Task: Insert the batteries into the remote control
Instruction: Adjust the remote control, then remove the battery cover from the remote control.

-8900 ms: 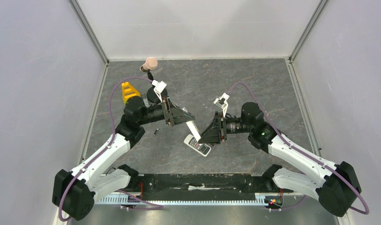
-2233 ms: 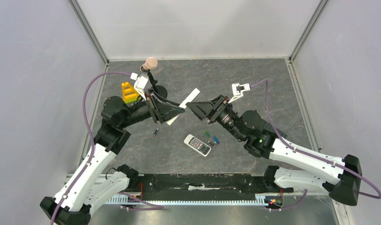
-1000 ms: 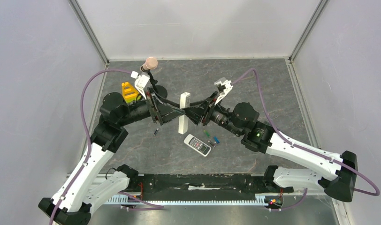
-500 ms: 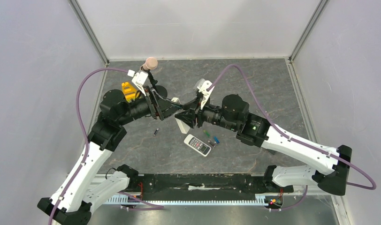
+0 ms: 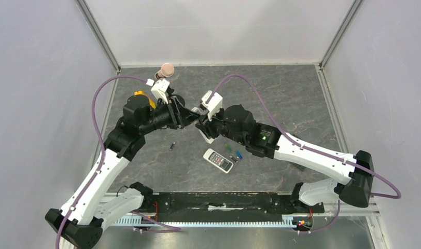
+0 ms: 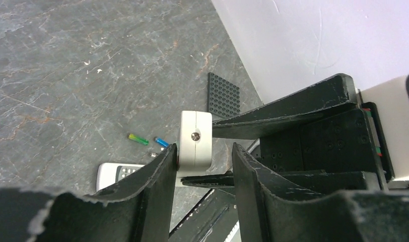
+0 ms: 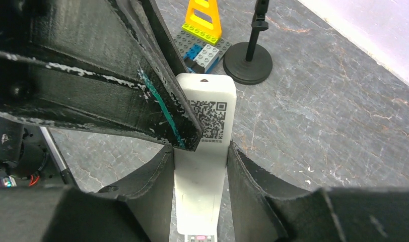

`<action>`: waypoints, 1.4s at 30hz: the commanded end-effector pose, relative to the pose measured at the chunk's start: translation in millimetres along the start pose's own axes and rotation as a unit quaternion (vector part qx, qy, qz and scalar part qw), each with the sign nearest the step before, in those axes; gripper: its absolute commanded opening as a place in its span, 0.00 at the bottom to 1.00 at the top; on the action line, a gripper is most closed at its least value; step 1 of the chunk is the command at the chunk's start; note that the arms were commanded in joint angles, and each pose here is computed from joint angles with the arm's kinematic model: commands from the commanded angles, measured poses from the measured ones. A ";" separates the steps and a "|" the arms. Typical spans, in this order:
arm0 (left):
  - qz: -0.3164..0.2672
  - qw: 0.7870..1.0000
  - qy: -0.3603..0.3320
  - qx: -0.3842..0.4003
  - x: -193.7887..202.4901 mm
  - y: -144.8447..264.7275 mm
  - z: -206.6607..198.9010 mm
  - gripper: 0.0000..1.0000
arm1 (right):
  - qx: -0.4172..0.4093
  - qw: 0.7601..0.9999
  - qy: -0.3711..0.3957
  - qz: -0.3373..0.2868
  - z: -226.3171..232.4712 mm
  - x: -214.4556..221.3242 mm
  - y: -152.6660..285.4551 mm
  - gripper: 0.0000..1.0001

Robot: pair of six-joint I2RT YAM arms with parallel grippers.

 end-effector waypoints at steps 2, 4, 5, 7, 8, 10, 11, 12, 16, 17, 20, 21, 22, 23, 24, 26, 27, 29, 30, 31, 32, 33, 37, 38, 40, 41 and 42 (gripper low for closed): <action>0.012 1.000 -0.016 -0.007 6.3 -7.0 6.3 0.48 | 0.001 0.998 -0.002 -0.055 6.8 -35.5 -1.4 0.30; 0.017 1.000 -0.015 -0.009 9.0 -8.8 8.5 0.44 | 0.000 0.998 -0.005 -0.056 7.3 -35.8 -2.8 0.30; 0.019 1.000 -0.015 -0.009 10.1 -9.5 9.4 0.42 | 0.000 0.998 -0.007 -0.056 7.7 -35.9 -3.0 0.30; 0.022 1.000 -0.015 -0.010 12.6 -10.2 10.9 0.38 | 0.000 0.998 -0.011 -0.056 8.0 -36.1 -3.2 0.30; 0.023 1.000 -0.015 -0.011 13.5 -10.2 11.3 0.34 | -0.001 0.998 -0.013 -0.057 8.4 -36.1 -3.2 0.30; 0.025 0.999 -0.016 -0.012 15.0 -10.5 12.4 0.21 | -0.002 0.998 -0.017 -0.056 8.7 -35.8 -2.8 0.30; 0.026 0.999 -0.015 -0.013 15.6 -10.8 12.8 0.14 | -0.002 0.998 -0.020 -0.057 8.6 -35.8 -2.5 0.31; 0.025 0.999 -0.016 -0.012 15.3 -10.4 12.6 0.04 | -0.003 0.998 -0.023 -0.057 8.8 -35.6 -1.9 0.31; 0.016 1.000 -0.016 -0.012 12.2 -8.4 10.6 0.02 | -0.005 0.998 -0.039 -0.056 8.7 -31.8 4.4 0.40; 0.011 1.000 -0.015 -0.012 9.8 -7.3 9.3 0.02 | -0.005 0.998 -0.043 -0.053 8.3 -29.0 6.4 0.48; -0.011 1.000 -0.008 -0.022 0.9 -1.5 5.9 0.02 | -0.001 0.996 -0.067 -0.051 4.8 -20.4 19.0 0.72; -0.020 0.999 -0.002 -0.026 -2.7 0.9 4.7 0.02 | -0.002 0.995 -0.079 -0.055 3.9 -20.1 25.6 0.77; -0.030 0.999 0.004 -0.030 -6.3 3.8 3.0 0.02 | 0.001 0.994 -0.092 -0.053 2.4 -15.3 30.1 0.81; -0.040 0.998 0.012 -0.037 -9.3 6.0 2.6 0.02 | 0.004 0.992 -0.112 -0.056 0.5 -12.8 36.1 0.84; -0.050 0.998 0.017 -0.041 -12.6 9.1 1.2 0.02 | 0.007 0.989 -0.133 -0.060 -1.1 -11.8 41.8 0.86; -0.071 0.996 0.028 -0.042 -18.7 14.7 -2.6 0.02 | 0.009 0.978 -0.199 -0.067 -2.7 -10.6 52.1 0.89; -0.080 0.995 0.036 -0.041 -21.5 17.4 -4.7 0.02 | 0.009 0.971 -0.229 -0.070 -3.1 -8.4 56.1 0.89; -0.101 0.993 0.050 -0.036 -27.8 23.5 -10.2 0.02 | 0.003 0.952 -0.295 -0.086 -2.8 -10.5 64.8 0.90; -0.110 0.992 0.058 -0.034 -30.8 25.9 -12.4 0.02 | -0.009 0.941 -0.324 -0.097 -0.7 -11.8 68.6 0.91; -0.119 0.990 0.071 -0.030 -33.6 28.9 -15.5 0.02 | -0.025 0.930 -0.349 -0.110 2.1 -14.7 71.9 0.91; -0.128 0.988 0.085 -0.028 -36.5 31.4 -18.0 0.02 | -0.038 0.921 -0.369 -0.123 3.6 -15.4 73.2 0.91; -0.134 0.986 0.100 -0.023 -38.1 33.5 -20.5 0.02 | -0.052 0.910 -0.390 -0.133 5.9 -16.1 74.8 0.91; -0.158 0.974 0.164 0.008 -44.0 41.3 -32.0 0.02 | -0.091 0.879 -0.441 -0.156 11.8 -17.1 74.1 0.91; -0.161 0.971 0.177 0.015 -44.1 42.5 -33.8 0.02 | -0.102 0.871 -0.453 -0.162 13.3 -18.9 74.0 0.90; -0.163 0.965 0.204 0.026 -43.9 44.4 -36.9 0.02 | -0.131 0.851 -0.477 -0.178 17.3 -24.5 76.6 0.90; -0.159 0.962 0.220 0.030 -43.2 44.8 -38.0 0.02 | -0.141 0.842 -0.487 -0.184 18.5 -26.6 77.6 0.89; -0.157 0.960 0.229 0.034 -43.1 45.0 -39.4 0.02 | -0.154 0.833 -0.495 -0.193 20.0 -29.4 79.1 0.88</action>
Point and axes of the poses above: each gripper's point midway between its finger pads, its own y axis back along the fingers, its own z axis along the line the jaws close on, x = y × z, the point moved 5 cm from there along y, back along the fingers, and after that the axes turned 12 degrees about -y, right-handed, at the moved point
